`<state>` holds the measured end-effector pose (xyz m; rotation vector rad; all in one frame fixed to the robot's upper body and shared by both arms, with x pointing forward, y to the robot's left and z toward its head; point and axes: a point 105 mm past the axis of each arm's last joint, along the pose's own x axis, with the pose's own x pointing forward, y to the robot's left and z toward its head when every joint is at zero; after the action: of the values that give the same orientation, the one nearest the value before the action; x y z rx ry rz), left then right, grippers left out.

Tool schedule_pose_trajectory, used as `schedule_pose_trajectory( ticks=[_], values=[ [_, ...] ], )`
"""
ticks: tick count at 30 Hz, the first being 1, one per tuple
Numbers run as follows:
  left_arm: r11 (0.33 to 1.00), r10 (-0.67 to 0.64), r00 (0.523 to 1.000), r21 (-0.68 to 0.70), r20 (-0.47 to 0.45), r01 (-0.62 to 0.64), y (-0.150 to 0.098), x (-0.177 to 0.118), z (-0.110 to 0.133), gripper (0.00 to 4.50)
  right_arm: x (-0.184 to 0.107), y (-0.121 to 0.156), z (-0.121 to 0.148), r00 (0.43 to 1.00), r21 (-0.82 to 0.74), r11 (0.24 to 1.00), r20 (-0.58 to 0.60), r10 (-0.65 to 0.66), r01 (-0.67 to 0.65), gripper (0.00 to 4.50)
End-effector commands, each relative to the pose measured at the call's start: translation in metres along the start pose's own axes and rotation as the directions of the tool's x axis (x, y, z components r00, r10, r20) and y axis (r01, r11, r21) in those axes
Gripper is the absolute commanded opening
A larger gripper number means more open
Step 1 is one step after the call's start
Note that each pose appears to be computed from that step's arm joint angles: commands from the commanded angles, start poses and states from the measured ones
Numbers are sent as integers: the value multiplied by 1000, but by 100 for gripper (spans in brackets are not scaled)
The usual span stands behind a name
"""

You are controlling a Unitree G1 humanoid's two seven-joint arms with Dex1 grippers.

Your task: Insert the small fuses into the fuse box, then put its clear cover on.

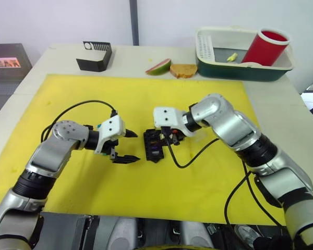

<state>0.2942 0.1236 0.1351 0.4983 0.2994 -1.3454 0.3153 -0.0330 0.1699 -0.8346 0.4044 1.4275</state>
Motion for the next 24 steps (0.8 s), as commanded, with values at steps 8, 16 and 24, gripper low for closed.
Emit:
schedule_pose_trajectory(
  ticks=[8,16,24],
  values=[
    [999,29,999,30,14,-30,8,-6,6,450,-22,-1,26,989,-4,1000,147,-30,31,103],
    [999,34,999,32,18,-35,9,-7,8,450,-9,6,13,983,19,1000,184,-11,8,3],
    [999,39,999,31,26,-40,10,-7,10,450,-4,5,3,985,46,999,170,-23,15,3]
  ],
)
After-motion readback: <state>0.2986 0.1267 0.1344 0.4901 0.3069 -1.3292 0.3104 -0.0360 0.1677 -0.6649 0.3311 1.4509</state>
